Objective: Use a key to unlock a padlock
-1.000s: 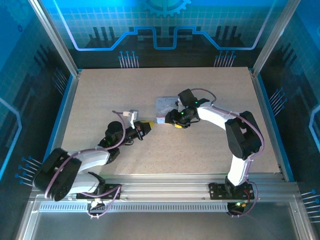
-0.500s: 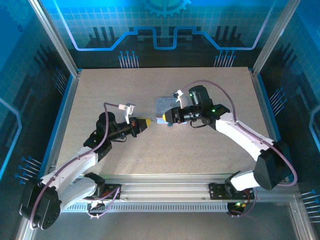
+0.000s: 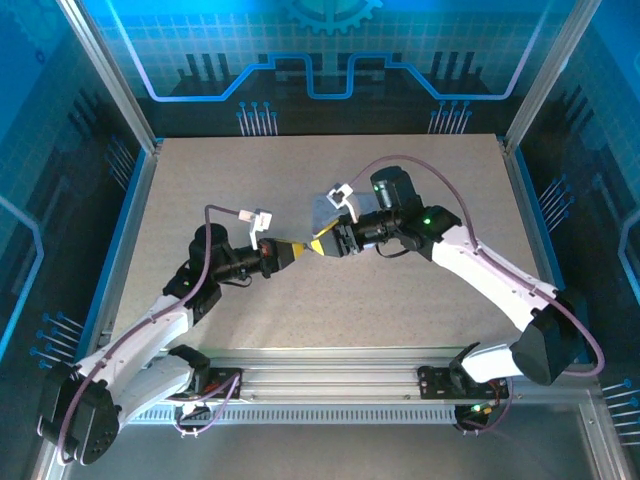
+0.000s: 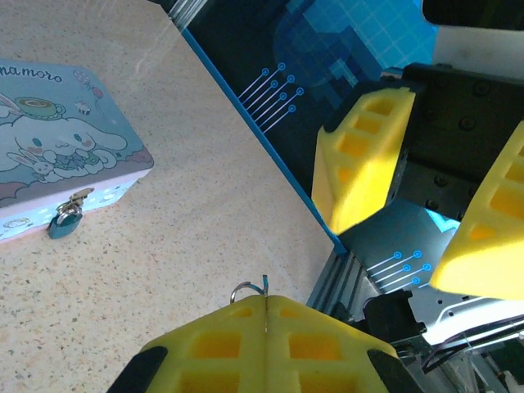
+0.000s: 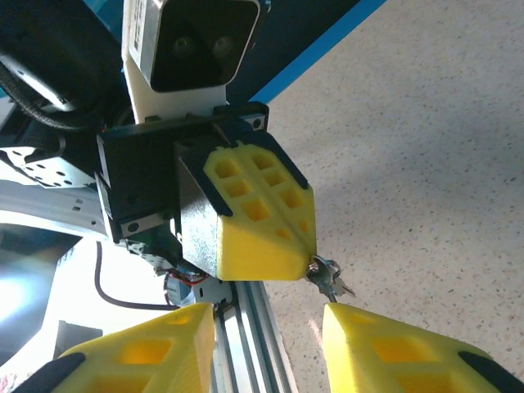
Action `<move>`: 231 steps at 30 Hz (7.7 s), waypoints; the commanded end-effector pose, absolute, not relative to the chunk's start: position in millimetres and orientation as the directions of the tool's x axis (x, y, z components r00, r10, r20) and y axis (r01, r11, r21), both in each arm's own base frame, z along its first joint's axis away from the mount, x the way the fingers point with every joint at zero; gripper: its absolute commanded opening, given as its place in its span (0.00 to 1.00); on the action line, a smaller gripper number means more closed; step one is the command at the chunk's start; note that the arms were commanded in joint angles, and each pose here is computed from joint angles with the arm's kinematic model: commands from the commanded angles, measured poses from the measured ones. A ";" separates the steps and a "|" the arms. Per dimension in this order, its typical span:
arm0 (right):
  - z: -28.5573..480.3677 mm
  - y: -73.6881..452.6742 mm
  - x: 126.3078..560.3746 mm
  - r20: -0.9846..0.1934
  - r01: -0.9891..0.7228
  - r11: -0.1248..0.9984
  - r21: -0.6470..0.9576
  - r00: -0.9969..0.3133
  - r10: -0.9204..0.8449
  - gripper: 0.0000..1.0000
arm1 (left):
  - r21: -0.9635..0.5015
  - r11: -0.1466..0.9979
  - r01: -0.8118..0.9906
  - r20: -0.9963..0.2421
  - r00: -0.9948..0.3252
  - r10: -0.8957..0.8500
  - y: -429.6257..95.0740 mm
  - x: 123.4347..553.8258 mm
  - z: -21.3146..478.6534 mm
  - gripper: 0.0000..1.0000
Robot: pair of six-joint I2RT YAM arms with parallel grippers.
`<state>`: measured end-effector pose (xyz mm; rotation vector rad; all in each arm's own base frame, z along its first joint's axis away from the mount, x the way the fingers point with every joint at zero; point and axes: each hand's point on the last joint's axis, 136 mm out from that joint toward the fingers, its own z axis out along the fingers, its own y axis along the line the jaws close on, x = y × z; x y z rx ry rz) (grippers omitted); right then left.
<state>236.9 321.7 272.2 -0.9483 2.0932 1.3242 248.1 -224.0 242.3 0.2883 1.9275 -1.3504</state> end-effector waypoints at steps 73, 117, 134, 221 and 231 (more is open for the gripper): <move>229.1 289.3 224.1 -0.015 -0.121 0.664 0.738 -0.987 -0.163 0.00 | 0.429 0.511 0.745 -0.903 0.368 0.222 -271.7 240.4 241.2 0.49; 332.2 266.3 258.2 -0.563 -0.497 0.473 0.728 -0.827 -0.002 0.60 | -0.022 0.420 0.907 -0.983 -0.096 0.154 -265.0 214.3 223.2 0.00; 338.7 316.5 175.5 -0.809 -0.873 0.048 0.485 -0.468 -0.355 0.39 | -0.392 0.031 0.920 -0.917 -0.393 0.067 -265.6 173.6 286.5 0.00; 324.8 325.1 243.4 -0.746 -0.694 0.322 0.645 -0.663 0.064 0.00 | -0.653 0.037 0.757 -0.708 -0.592 -0.384 -251.3 237.6 318.3 0.29; 324.1 326.1 242.2 -0.749 -0.698 0.323 0.639 -0.660 0.056 0.00 | -0.651 0.023 0.759 -0.706 -0.594 -0.386 -251.9 237.3 320.7 0.04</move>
